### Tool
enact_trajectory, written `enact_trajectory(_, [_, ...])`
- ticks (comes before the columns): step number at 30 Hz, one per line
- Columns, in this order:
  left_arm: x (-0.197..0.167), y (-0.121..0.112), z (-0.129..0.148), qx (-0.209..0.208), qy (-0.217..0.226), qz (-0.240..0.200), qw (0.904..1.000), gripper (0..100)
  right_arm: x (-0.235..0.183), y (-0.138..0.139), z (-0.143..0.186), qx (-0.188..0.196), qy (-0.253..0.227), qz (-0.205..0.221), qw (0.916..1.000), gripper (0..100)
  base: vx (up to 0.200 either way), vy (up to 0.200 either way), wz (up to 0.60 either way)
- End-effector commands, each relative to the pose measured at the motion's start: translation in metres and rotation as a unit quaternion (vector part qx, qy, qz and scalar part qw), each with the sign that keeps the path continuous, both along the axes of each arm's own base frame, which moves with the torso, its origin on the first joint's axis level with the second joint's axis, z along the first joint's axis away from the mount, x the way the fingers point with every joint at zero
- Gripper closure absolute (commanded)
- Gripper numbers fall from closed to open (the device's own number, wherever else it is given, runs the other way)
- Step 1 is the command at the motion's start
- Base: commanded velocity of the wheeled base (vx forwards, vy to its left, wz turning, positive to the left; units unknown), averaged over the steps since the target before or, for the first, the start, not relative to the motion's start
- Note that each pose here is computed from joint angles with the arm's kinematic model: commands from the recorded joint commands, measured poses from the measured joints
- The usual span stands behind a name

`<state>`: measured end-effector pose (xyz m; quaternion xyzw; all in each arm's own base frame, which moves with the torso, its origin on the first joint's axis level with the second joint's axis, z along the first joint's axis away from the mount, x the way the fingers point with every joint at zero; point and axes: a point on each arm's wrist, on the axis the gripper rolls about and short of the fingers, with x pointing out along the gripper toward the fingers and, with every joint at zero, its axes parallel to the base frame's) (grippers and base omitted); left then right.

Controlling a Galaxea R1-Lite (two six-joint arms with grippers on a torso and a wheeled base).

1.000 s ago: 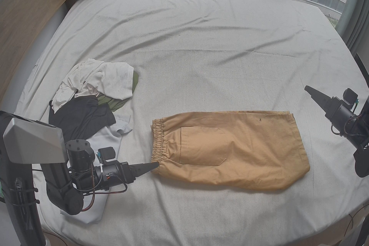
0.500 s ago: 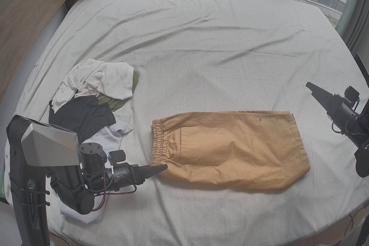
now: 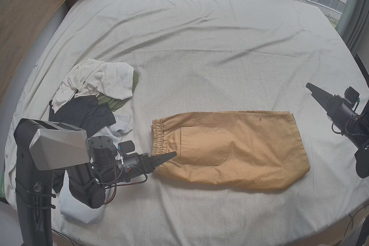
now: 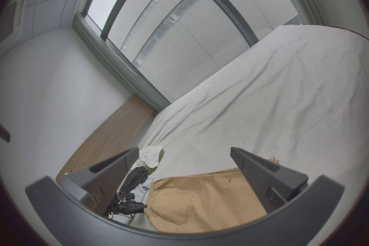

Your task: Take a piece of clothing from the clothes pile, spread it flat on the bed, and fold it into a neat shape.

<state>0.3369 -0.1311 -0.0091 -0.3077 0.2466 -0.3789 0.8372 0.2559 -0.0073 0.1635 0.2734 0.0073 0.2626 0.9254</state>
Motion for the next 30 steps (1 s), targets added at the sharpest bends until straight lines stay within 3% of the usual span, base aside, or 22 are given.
enact_trajectory(1, [0.008,-0.005,-0.001,-0.010,-0.004,0.002,0.9999,0,0.000,0.000,-0.001,0.000,0.001,0.001,1.0000,0,0.000,0.000,0.00])
enact_trajectory(11, [0.016,-0.011,0.003,-0.034,-0.001,0.004,0.9994,0,0.000,0.001,-0.003,0.000,0.006,0.003,1.0000,0,0.000,0.000,0.00])
enact_trajectory(12, [0.016,-0.011,0.003,-0.033,-0.002,0.005,0.9994,100,0.000,0.002,-0.003,0.000,0.007,0.004,1.0000,0,0.000,0.000,0.00])
enact_trajectory(24, [0.014,-0.009,-0.003,-0.028,0.009,0.014,0.9995,100,-0.001,0.005,-0.005,0.000,0.011,0.009,0.9999,0,0.000,0.000,0.00])
enact_trajectory(30, [-0.005,0.005,0.014,-0.021,0.019,0.038,0.9989,100,-0.001,0.005,-0.006,0.001,0.012,0.010,0.9999,0,0.000,0.000,0.00])
